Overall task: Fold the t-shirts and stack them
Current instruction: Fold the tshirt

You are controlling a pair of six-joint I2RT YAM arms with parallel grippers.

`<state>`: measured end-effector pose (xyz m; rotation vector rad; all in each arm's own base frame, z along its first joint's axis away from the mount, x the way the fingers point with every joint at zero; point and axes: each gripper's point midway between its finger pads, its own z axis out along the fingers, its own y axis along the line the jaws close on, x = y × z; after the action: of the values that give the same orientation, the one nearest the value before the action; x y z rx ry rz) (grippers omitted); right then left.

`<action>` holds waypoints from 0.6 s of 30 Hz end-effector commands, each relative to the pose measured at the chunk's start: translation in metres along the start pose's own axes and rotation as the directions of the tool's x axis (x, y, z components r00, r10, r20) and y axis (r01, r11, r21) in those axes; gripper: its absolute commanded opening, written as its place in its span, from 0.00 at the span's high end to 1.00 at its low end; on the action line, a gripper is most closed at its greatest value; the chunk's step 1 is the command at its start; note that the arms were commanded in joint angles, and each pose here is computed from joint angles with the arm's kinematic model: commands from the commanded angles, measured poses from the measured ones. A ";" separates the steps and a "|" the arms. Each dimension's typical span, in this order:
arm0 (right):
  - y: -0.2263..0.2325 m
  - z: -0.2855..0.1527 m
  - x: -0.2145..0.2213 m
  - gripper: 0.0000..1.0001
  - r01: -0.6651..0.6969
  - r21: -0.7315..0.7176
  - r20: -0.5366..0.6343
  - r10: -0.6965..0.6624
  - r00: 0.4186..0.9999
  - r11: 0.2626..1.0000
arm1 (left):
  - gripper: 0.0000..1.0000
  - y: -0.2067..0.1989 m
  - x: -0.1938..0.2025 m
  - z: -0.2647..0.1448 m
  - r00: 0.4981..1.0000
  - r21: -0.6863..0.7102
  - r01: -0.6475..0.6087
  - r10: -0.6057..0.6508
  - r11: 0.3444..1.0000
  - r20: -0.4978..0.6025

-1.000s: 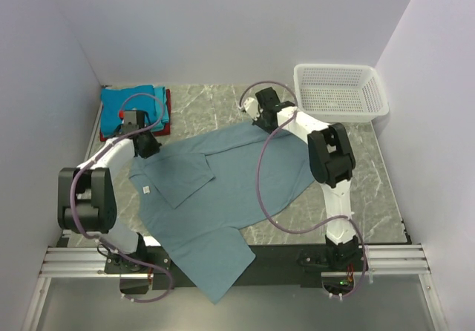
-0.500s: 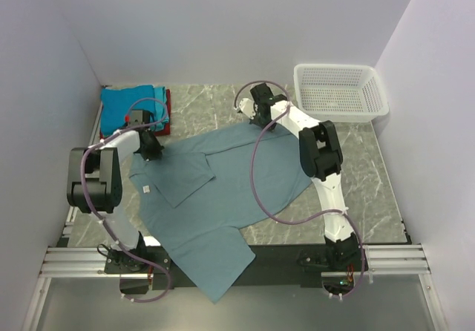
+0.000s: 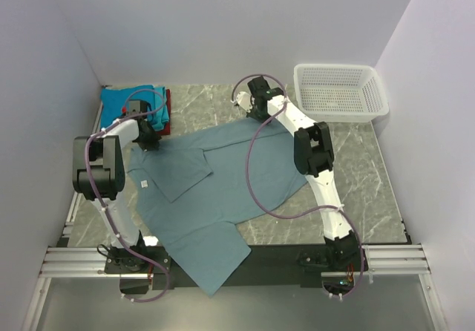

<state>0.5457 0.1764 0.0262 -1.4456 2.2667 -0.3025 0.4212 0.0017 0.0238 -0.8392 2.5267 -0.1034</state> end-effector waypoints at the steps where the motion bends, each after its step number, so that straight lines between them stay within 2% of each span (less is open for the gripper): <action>1: -0.007 0.002 0.001 1.00 -0.010 -0.002 -0.002 0.010 1.000 1.000 | 0.95 0.006 -0.017 0.004 1.000 -0.026 0.010 -0.009 1.000 0.021; 12: -0.025 0.008 -0.013 1.00 -0.037 0.059 0.040 0.035 0.999 0.998 | 0.95 -0.001 -0.037 0.007 1.000 0.017 0.011 -0.011 1.000 0.017; 15: -0.037 0.002 -0.019 1.00 -0.062 0.094 0.071 0.055 0.996 0.994 | 0.94 -0.011 -0.050 -0.005 0.999 0.055 0.003 -0.005 0.998 0.041; 18: -0.061 -0.025 -0.033 1.00 -0.097 0.155 0.140 0.075 0.987 0.983 | 0.92 -0.028 -0.067 -0.032 0.996 0.128 -0.012 0.001 0.992 0.087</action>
<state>0.5680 0.1800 0.0289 -1.3856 2.2378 -0.3138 0.4488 0.0179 0.0370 -0.8446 2.5086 -0.1460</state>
